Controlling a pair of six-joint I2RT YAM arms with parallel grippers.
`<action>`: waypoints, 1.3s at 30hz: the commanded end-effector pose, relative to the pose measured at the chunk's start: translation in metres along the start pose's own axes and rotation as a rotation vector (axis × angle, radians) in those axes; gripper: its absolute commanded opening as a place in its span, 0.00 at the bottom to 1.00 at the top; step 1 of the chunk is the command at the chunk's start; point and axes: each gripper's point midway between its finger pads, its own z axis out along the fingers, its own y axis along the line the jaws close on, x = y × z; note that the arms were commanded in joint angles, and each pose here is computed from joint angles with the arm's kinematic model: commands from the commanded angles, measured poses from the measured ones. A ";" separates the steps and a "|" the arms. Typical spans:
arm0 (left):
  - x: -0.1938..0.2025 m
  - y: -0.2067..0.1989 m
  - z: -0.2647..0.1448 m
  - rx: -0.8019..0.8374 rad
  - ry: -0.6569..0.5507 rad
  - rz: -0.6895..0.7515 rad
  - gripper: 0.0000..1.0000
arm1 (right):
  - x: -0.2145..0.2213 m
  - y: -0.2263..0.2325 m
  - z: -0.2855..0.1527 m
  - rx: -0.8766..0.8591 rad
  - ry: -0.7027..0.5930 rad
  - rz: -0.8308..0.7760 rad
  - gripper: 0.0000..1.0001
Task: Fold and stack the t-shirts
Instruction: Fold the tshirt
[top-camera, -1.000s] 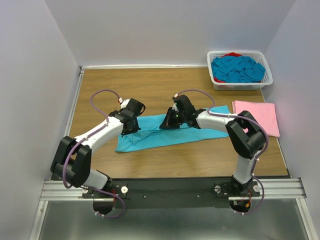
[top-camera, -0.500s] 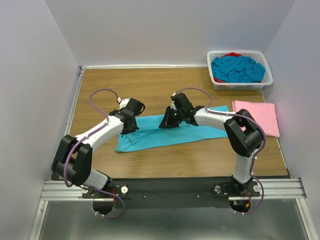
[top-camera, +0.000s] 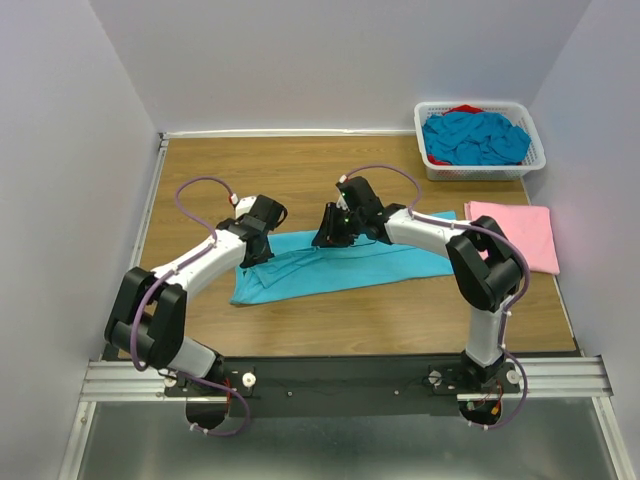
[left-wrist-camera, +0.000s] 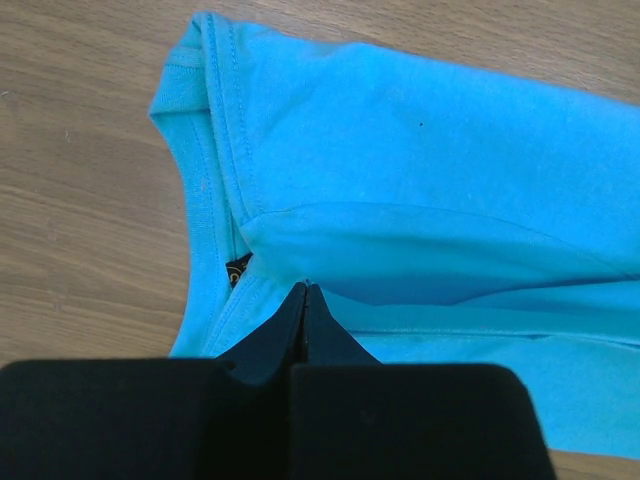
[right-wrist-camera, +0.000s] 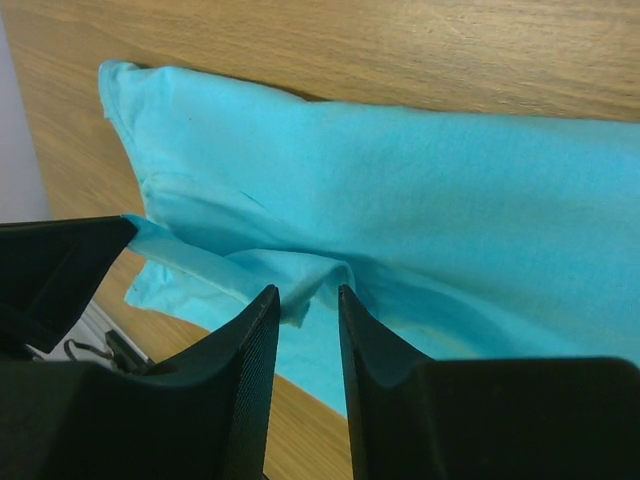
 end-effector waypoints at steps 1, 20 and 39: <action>-0.012 0.005 0.005 -0.036 -0.040 -0.011 0.00 | -0.014 0.003 -0.015 0.039 -0.066 -0.069 0.38; -0.023 0.014 -0.001 -0.054 -0.064 -0.037 0.56 | -0.027 -0.058 -0.069 0.181 -0.163 -0.136 0.43; 0.050 0.001 -0.001 0.173 0.087 -0.121 0.47 | 0.019 -0.136 -0.107 0.448 -0.069 -0.266 0.43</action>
